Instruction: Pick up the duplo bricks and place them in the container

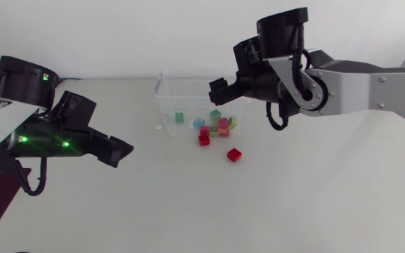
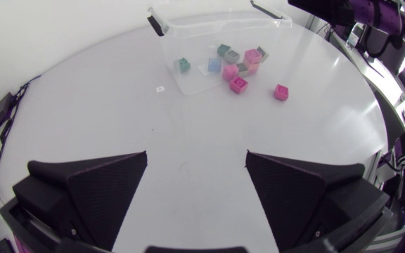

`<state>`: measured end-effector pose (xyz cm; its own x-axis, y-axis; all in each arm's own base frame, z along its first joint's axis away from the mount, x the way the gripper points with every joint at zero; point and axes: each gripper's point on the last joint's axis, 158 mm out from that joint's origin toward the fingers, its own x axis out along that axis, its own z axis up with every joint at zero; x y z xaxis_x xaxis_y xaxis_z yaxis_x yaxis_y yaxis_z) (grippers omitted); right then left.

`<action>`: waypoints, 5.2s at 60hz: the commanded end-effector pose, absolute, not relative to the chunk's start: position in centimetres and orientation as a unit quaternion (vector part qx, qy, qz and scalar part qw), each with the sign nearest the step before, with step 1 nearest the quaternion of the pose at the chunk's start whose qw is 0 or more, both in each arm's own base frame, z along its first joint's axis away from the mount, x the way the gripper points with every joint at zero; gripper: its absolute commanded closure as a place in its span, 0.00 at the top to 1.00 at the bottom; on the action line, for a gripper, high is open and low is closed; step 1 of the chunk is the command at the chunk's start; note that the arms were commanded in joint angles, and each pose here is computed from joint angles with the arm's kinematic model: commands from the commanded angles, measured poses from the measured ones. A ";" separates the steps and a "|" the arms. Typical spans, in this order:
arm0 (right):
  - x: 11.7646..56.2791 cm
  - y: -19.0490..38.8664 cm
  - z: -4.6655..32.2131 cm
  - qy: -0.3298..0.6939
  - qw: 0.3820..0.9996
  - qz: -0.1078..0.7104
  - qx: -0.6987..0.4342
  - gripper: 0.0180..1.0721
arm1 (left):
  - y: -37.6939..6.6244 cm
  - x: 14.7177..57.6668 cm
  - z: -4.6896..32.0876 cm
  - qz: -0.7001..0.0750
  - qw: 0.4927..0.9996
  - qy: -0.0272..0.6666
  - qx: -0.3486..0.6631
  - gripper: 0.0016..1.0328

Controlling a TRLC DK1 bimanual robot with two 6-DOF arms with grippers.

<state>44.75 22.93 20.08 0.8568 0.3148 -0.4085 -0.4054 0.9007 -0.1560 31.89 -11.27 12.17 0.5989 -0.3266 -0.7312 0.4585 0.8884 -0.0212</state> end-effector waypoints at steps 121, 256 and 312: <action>43.3 26.6 -2.2 0.406 0.898 0.132 -0.109 0.94 | -9.8 30.5 7.6 -0.210 0.881 0.416 0.080 0.95; 45.6 26.5 -3.3 0.520 0.848 0.068 -0.083 0.60 | -9.6 31.9 6.3 -0.210 0.876 0.428 0.078 0.95; 45.2 26.1 -3.9 0.559 0.816 0.101 -0.107 0.69 | -9.0 32.0 5.4 -0.209 0.873 0.434 0.075 0.95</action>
